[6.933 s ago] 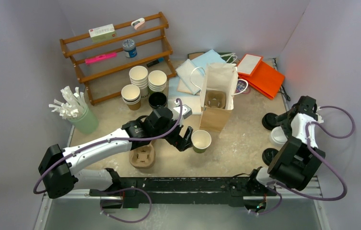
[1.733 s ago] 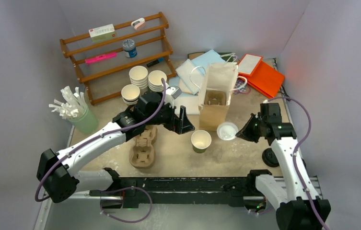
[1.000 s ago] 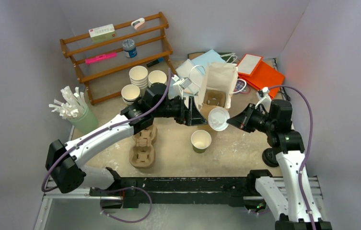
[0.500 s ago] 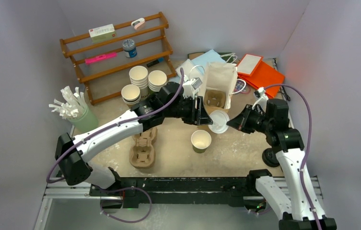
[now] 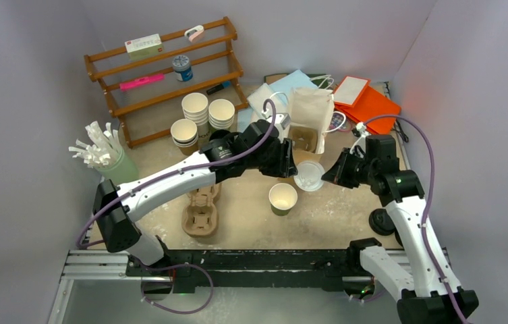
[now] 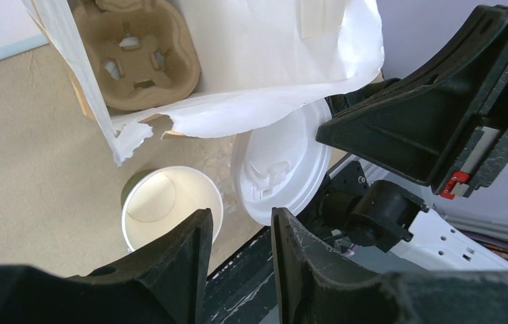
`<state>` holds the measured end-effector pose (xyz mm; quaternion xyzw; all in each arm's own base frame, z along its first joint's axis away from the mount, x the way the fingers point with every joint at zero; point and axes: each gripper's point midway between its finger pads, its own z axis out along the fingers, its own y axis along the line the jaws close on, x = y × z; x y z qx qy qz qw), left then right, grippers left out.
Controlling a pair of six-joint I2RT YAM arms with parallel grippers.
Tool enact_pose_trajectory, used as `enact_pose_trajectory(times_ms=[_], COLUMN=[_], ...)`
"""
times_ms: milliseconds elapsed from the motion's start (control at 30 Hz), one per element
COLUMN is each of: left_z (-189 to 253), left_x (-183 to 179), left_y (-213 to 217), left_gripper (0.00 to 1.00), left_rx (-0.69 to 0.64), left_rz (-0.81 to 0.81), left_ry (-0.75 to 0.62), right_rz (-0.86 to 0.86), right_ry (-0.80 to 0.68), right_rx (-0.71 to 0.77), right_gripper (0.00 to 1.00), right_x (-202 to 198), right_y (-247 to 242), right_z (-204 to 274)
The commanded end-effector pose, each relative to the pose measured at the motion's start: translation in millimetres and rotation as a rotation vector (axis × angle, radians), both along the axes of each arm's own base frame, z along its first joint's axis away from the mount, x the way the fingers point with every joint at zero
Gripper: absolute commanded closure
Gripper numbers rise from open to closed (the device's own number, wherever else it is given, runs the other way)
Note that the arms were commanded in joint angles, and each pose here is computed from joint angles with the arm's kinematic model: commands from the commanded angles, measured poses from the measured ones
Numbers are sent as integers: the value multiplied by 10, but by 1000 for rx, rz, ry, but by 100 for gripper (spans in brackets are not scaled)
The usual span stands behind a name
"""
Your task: Pack the takeout coffee
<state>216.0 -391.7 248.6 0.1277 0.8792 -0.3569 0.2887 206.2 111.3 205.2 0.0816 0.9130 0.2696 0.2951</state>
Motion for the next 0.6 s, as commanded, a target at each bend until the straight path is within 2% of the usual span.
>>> enact_pose_trajectory(times_ms=[0, 267, 567], left_z=[134, 15, -13], left_x=[27, 52, 96], left_y=[-87, -136, -215], left_gripper=[60, 61, 70], left_rx=[-9, 10, -1], left_rz=[-1, -8, -15], left_ry=[-44, -41, -52], right_rz=[9, 18, 30], right_ry=[-29, -20, -14], right_rx=[-23, -5, 14], right_gripper=[100, 100, 100], right_x=[19, 5, -42], right_y=[-13, 25, 59], right_z=[91, 88, 93])
